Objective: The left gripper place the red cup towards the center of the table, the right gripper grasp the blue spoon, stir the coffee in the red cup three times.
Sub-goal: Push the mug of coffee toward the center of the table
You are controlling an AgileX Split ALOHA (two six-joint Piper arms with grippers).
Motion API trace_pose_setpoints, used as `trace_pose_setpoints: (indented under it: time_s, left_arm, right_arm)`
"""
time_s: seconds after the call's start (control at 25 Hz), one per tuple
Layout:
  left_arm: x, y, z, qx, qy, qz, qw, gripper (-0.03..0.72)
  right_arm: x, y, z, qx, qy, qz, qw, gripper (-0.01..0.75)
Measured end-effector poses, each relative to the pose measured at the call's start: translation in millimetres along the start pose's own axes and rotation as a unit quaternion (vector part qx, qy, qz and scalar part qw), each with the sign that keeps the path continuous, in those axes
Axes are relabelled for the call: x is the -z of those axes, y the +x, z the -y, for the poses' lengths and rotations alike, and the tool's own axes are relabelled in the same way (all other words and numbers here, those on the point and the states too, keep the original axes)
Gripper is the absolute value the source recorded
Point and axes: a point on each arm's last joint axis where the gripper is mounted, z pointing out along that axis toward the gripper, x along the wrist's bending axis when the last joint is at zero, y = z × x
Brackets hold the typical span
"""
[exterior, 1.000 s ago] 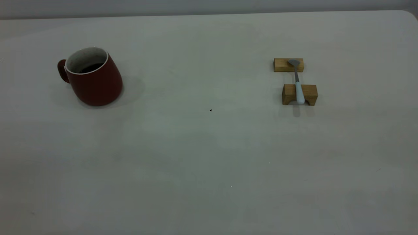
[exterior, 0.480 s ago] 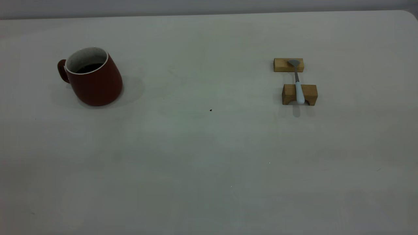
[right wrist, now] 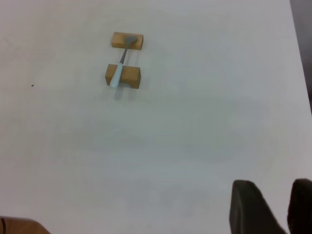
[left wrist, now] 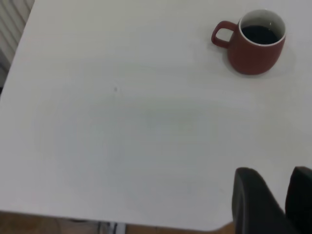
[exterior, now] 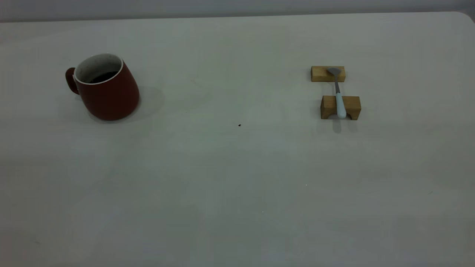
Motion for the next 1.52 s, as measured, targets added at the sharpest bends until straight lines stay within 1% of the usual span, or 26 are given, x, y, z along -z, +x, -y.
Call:
trace_pose_setpoints:
  time_s: [0.12,0.24,0.32,0.4,0.44,0.56,0.6,0.72,0.76,0.88,1.0,1.08,1.16,1.36,1.4,1.52]
  left_arm:
    - [-23,-2,-35,-0.037,0.047,0.003,0.998,0.238]
    - [-56,-5,-67,-0.078,0.107,0.008,0.991,0.238]
    - [-74,-6,-83,-0.11,0.123,0.011,0.986,0.246]
    - [-99,-9,-99,-0.143,0.141,0.018,0.979,0.275]
    - [-111,-10,-106,-0.158,0.151,0.022,0.976,0.297]
    - [-149,-14,-121,-0.191,0.187,0.034,0.963,0.415]
    - [-163,-15,-128,-0.196,0.197,0.038,0.96,0.479]
    - [-205,-19,-142,-0.21,0.229,0.047,0.949,0.621]
    - [-221,-20,-144,-0.219,0.242,0.052,0.944,0.658]
    - [-263,-24,-153,-0.246,0.268,0.065,0.929,0.678]
    - [-299,-27,-155,-0.283,0.291,0.082,0.91,0.669]
    - [-320,-29,-153,-0.312,0.309,0.097,0.893,0.664]
    - [-337,-30,-154,-0.347,0.316,0.112,0.876,0.661]
    - [-369,-37,-151,-0.448,0.318,0.154,0.821,0.653]
    - [-376,-40,-150,-0.472,0.316,0.163,0.807,0.651]
    - [-396,-49,-141,-0.523,0.316,0.181,0.771,0.647]
  right_arm:
    - [0,0,0,0.0,0.0,0.0,1.0,0.237]
    - [0,0,0,0.0,0.0,0.0,1.0,0.237]
    - [0,0,0,0.0,0.0,0.0,1.0,0.237]
    - [0,0,0,0.0,0.0,0.0,1.0,0.237]
    - [0,0,0,0.0,0.0,0.0,1.0,0.237]
    - [0,0,0,0.0,0.0,0.0,1.0,0.237]
    - [0,0,0,0.0,0.0,0.0,1.0,0.237]
    - [0,0,0,0.0,0.0,0.0,1.0,0.237]
    - [0,0,0,0.0,0.0,0.0,1.0,0.237]
    - [0,0,0,0.0,0.0,0.0,1.0,0.237]
    - [0,0,0,0.0,0.0,0.0,1.0,0.237]
    - [0,0,0,0.0,0.0,0.0,1.0,0.237]
    - [0,0,0,0.0,0.0,0.0,1.0,0.237]
    - [0,0,0,0.0,0.0,0.0,1.0,0.237]
    - [0,0,0,0.0,0.0,0.0,1.0,0.237]
    - [0,0,0,0.0,0.0,0.0,1.0,0.237]
